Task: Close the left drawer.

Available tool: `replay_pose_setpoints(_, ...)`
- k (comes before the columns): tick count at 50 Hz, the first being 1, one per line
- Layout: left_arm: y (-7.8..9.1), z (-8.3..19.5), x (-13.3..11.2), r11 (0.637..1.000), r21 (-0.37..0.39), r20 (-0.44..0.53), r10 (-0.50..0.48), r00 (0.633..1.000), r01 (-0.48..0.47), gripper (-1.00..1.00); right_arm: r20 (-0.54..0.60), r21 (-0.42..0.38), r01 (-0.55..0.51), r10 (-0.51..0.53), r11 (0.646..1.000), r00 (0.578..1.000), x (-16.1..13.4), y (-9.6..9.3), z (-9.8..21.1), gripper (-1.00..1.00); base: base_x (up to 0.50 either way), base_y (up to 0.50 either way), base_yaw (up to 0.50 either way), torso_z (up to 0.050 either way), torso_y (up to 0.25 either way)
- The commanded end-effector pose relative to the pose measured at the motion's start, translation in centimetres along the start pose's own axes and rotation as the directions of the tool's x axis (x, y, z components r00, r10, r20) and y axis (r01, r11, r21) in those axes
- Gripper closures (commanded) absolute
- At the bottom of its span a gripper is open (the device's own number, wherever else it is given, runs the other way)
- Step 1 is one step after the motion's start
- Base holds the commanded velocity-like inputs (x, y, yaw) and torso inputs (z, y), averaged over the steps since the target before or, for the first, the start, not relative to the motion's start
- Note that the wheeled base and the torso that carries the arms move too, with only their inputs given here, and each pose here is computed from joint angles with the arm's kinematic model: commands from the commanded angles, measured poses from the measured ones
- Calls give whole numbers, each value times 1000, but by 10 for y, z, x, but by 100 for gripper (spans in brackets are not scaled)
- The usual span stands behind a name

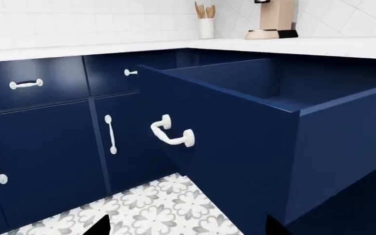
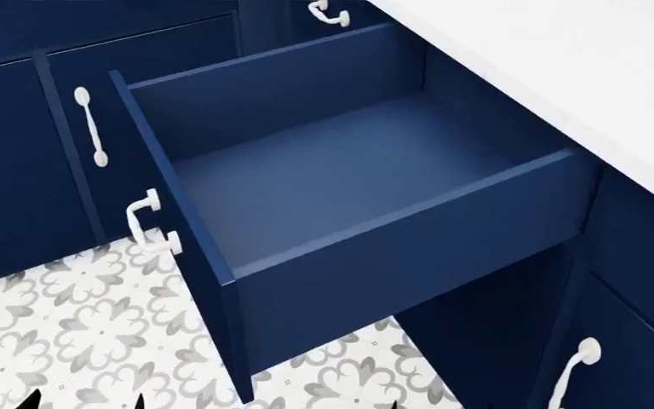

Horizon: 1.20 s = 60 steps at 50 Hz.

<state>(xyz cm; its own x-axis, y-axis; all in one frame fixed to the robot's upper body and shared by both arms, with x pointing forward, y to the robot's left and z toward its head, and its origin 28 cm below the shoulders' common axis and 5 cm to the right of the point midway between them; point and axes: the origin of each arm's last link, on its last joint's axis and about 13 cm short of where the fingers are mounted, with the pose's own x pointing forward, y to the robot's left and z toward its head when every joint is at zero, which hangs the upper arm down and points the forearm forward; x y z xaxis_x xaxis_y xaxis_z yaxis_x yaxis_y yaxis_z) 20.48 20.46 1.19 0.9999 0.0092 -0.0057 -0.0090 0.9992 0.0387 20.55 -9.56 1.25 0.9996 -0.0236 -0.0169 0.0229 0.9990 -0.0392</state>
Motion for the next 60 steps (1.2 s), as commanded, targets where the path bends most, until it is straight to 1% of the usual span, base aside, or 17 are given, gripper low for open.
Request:
replay_pose_setpoints(1,2,1,1,1000,2,1,18,1000,-18,-100,-26,-18,22,-23,1000,999,1,-1,-2,-100,0,0,0,0,0)
replay_pose_setpoints(2,4,4,2,1000,6,5,30,1000,-30,-100,-32,-28,30,-31,999,999,3,-1,-2,-100,0,0,0,0,0)
replay_pose_setpoints(3,5,6,4,999,6,8,34,999,-34,-100,-43,10,14,-14,1000,999,4,-1,0,-100,0,0,0,0,0)
replay_pose_setpoints(5,6,11,6,999,13,13,41,999,-41,-100,-34,-10,31,-31,999,999,7,-3,4,-100,0,0,0,0,0)
replay_pose_setpoints(9,11,26,15,999,44,61,27,998,-29,-100,15,-51,52,-51,997,999,17,-8,16,-100,0,0,0,0,0)
replay_pose_setpoints(10,14,33,19,998,58,87,28,996,-33,-100,40,-60,60,-57,996,998,22,-9,24,-100,0,0,0,0,0)
replay_pose_setpoints(20,17,78,37,992,124,219,-11,976,-17,-100,173,-104,77,-58,992,983,39,-18,70,-100,0,0,0,0,0)
replay_pose_setpoints(21,17,78,37,992,124,219,-11,976,-17,-100,177,-105,79,-60,991,982,40,-18,71,-100,0,0,0,0,0)
replay_pose_setpoints(26,22,102,47,992,123,287,-4,958,-33,-100,255,-118,90,-57,989,965,45,-21,95,-100,0,0,0,0,0)
replay_pose_setpoints(32,28,120,55,991,123,347,10,938,-56,-100,322,-126,109,-63,986,945,48,-24,115,-100,0,0,0,0,0)
replay_pose_setpoints(40,35,137,56,985,160,402,-6,916,-64,-100,392,-144,131,-65,981,917,47,-30,137,-100,0,0,0,0,0)
replay_pose_setpoints(45,37,150,57,984,165,440,-10,898,-70,-100,425,-158,135,-56,978,903,43,-32,149,-100,0,0,0,0,0)
replay_pose_setpoints(49,39,164,59,985,157,459,-14,888,-66,-100,465,-159,145,-55,977,884,45,-35,167,-100,0,0,0,0,0)
replay_pose_setpoints(51,38,174,59,988,147,468,-27,883,-48,-100,485,-166,153,-54,974,873,47,-35,174,-100,0,0,0,0,0)
replay_pose_setpoints(60,36,207,58,982,183,531,-63,845,-42,-100,540,-177,166,-45,970,841,43,-38,200,-100,0,0,0,0,0)
